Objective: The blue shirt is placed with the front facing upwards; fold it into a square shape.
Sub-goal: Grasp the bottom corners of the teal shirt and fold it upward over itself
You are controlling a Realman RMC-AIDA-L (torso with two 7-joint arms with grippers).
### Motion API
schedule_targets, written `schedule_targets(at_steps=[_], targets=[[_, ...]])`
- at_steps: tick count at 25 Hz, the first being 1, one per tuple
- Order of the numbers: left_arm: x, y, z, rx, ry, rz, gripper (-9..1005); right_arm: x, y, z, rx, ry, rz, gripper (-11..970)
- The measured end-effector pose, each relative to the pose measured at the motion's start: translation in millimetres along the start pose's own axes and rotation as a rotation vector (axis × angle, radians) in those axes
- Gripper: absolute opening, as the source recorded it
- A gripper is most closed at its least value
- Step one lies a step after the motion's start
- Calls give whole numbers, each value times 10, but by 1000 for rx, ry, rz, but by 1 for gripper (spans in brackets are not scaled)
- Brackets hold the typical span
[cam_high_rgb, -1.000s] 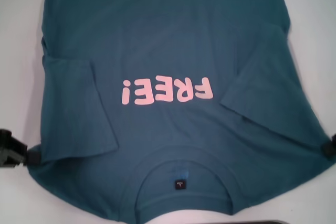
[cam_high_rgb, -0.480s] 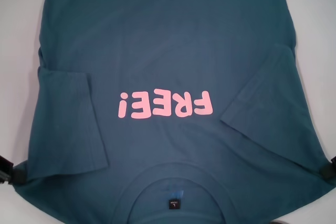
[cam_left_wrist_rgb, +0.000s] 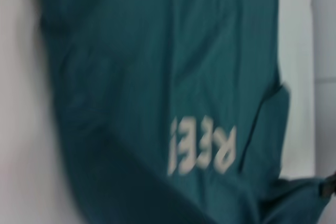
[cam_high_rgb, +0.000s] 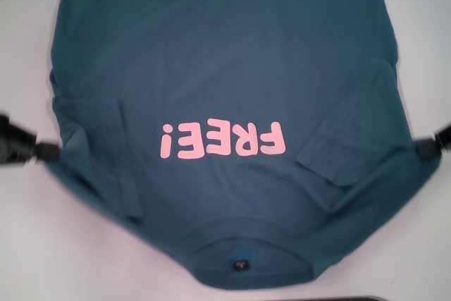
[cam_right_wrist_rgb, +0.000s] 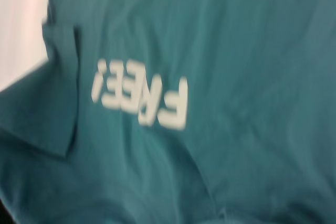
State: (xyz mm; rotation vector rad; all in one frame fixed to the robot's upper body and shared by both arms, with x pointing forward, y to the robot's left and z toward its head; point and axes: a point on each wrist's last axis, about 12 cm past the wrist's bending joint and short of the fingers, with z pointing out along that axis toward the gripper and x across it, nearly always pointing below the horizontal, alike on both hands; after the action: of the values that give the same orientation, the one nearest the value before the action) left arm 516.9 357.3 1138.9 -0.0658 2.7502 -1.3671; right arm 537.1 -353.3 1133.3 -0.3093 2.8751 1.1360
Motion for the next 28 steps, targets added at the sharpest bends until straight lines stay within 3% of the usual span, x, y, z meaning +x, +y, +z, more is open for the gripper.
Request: schedule_targets(at_steps=[7, 12, 20, 28], targets=[[-452, -338, 246, 73, -116, 0, 2, -385, 208, -1, 5, -98, -48, 50], [-726, -469, 378, 89, -226, 12, 2, -616, 299, -15, 17, -197, -79, 55], [-1041, -509, 444, 105, -467, -4, 6, -783, 260, -28, 68, -331, -67, 62], [-1213, -504, 439, 84, -625, -17, 11, -902, 155, -152, 126, -488, -60, 69]])
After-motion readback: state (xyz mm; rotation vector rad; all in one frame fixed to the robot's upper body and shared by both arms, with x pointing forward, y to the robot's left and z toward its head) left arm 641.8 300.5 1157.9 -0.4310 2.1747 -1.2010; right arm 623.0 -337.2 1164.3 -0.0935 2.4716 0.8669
